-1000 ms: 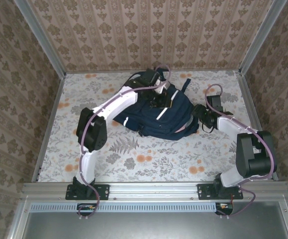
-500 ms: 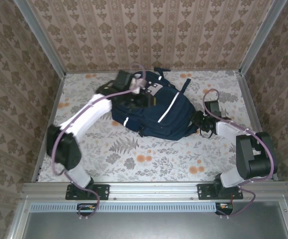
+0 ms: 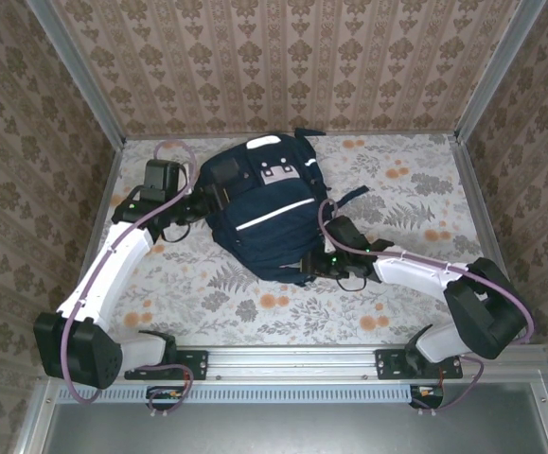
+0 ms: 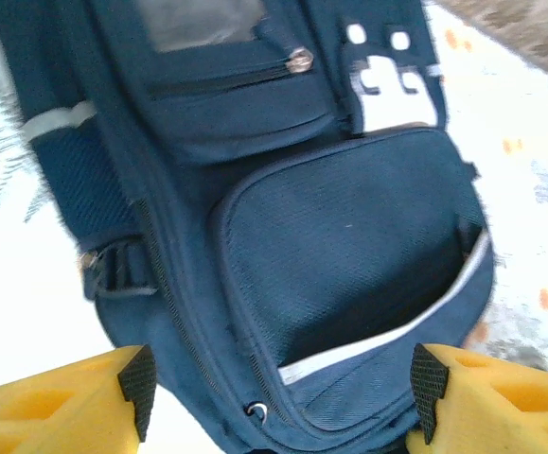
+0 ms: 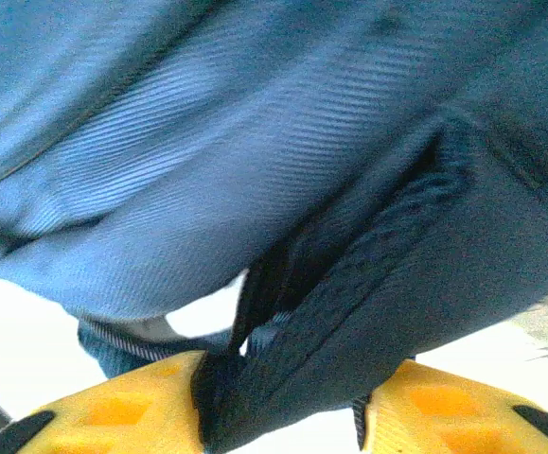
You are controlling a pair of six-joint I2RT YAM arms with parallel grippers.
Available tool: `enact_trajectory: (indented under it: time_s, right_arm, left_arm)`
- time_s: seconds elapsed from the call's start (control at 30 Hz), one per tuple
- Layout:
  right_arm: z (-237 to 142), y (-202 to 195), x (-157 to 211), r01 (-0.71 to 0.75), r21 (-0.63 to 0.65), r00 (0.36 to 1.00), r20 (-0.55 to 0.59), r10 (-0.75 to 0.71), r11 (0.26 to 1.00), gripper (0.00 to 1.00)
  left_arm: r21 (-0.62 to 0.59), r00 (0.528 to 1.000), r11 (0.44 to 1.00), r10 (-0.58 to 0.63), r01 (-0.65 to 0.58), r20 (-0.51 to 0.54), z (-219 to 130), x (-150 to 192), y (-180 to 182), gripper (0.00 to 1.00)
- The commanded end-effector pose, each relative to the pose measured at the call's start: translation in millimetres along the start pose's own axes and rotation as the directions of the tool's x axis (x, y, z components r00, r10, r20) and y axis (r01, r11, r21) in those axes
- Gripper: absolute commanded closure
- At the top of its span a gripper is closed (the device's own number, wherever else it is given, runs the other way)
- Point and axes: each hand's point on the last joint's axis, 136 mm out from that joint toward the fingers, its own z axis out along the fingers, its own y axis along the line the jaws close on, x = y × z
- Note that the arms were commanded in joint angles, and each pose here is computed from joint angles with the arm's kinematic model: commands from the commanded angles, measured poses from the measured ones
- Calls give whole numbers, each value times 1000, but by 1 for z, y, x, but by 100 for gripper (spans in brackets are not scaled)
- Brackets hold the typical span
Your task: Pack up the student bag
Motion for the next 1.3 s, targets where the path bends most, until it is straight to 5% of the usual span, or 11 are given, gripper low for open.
enact_trajectory:
  time_s: [0.0,0.17,0.3,0.47,0.6,0.87,1.1,1.27]
  right_arm:
    - [-26,15,-5,107,8,994,13,-107,994,42]
    - [-69,-2,-27,133,140,977,151,-154,981,28]
    - [-100,-10,-60,61,136,950,294,-99,989,27]
    - [-98,-57,-111,-200,128,907,399,134,971,39]
    - [-73,-82,-144,-261,210,901,403,160,942,52]
    - [-10,-87,-170,-222,192,946,281,164,956,69]
    - [29,-39,-132,-87,86,989,126,76,992,71]
    - [44,31,-98,58,-86,996,72,-52,995,69]
  left_arm:
    - [-252,999,967,-36,40,23,-16,-1,49,24]
    - [-381,978,900,-185,209,100,-16,-2,99,16]
    - [-432,939,834,-317,344,135,6,-2,131,16]
    - [-527,910,755,-402,390,97,51,1,160,21]
    - [-579,903,728,-429,366,31,86,-2,170,23]
    - [-487,947,854,-286,184,-144,153,-22,128,27]
    - [-342,953,939,-78,-28,-293,202,-36,76,26]
    - [-408,966,912,-67,-42,-249,184,-58,85,21]
